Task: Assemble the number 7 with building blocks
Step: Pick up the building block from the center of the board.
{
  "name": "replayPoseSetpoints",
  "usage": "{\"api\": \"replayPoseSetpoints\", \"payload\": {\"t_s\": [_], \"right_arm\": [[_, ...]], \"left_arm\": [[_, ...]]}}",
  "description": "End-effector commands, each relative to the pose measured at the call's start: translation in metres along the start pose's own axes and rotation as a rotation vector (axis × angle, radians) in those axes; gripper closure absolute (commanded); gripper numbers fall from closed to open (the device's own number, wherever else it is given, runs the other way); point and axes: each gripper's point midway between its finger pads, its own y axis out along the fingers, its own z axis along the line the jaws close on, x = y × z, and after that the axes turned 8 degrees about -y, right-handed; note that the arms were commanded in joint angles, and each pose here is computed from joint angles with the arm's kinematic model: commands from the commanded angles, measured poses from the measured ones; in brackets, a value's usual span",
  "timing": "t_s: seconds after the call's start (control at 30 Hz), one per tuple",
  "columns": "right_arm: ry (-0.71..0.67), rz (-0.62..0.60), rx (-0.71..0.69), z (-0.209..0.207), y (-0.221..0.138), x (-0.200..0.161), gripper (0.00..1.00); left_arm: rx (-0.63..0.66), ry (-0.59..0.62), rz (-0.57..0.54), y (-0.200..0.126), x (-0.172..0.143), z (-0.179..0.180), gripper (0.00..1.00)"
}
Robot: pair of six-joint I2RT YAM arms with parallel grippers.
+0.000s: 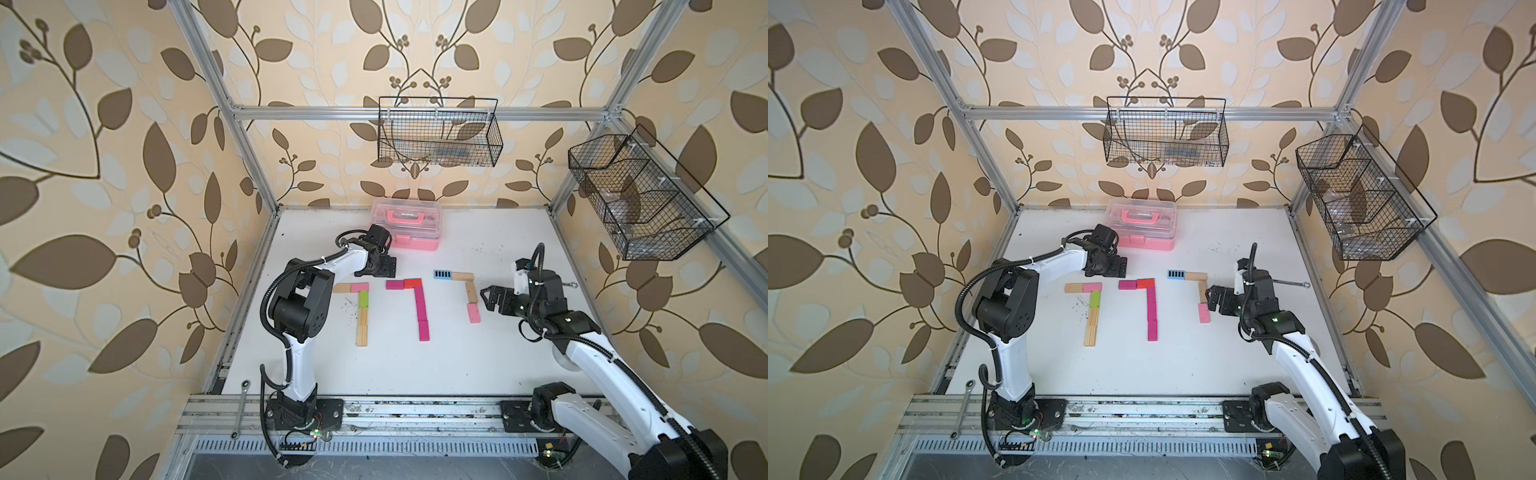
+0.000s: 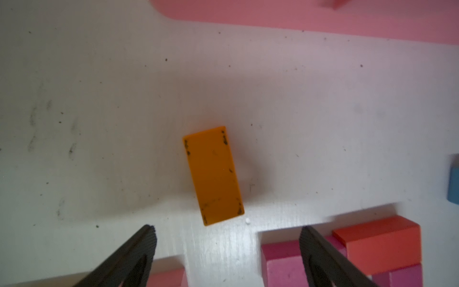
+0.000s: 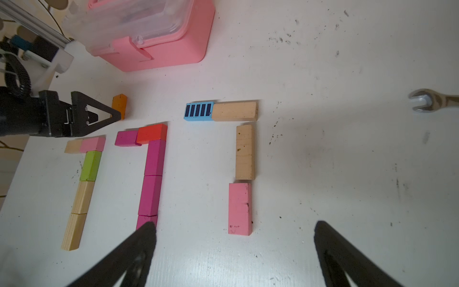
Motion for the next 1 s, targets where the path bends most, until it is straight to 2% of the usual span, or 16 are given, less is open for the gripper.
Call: {"api": "replayPoseSetpoints", "payload": {"t_s": [0.0, 0.1, 0.23, 0.53, 0.7, 0.8, 0.97], "right_arm": [[0.003, 0.020, 0.029, 0.001, -0.003, -0.009, 0.00], [-0.003, 0.014, -0.008, -0.005, -0.008, -0.010, 0.00], [-0.010, 0.000, -0.014, -0.006, -0.012, -0.008, 0.00], [-0.023, 0.030, -0.010, -0.003, -0.007, -0.013, 0.00], [-0.041, 0.051, -0.081, -0.003, -0.009, -0.016, 0.00], [0.000, 0.122, -0.206, -0.018, -0.013, -0.027, 0.00], [0.074, 0.134, -0.368, -0.035, -0.021, -0.036, 0.00]], "left_arm": [[-0.040, -0.009, 0.013, 0.003, 0.011, -0.008, 0.14], [-0.034, -0.013, 0.022, 0.011, 0.013, -0.007, 0.22], [-0.027, -0.022, 0.036, 0.017, 0.012, -0.004, 0.41], [-0.020, -0.019, 0.049, 0.014, 0.012, -0.004, 0.73], [-0.069, -0.019, 0.031, -0.010, 0.018, -0.014, 0.77], [-0.125, -0.002, 0.018, -0.037, 0.013, -0.033, 0.78], [-0.244, 0.081, 0.025, -0.085, -0.033, -0.088, 0.78]]}}
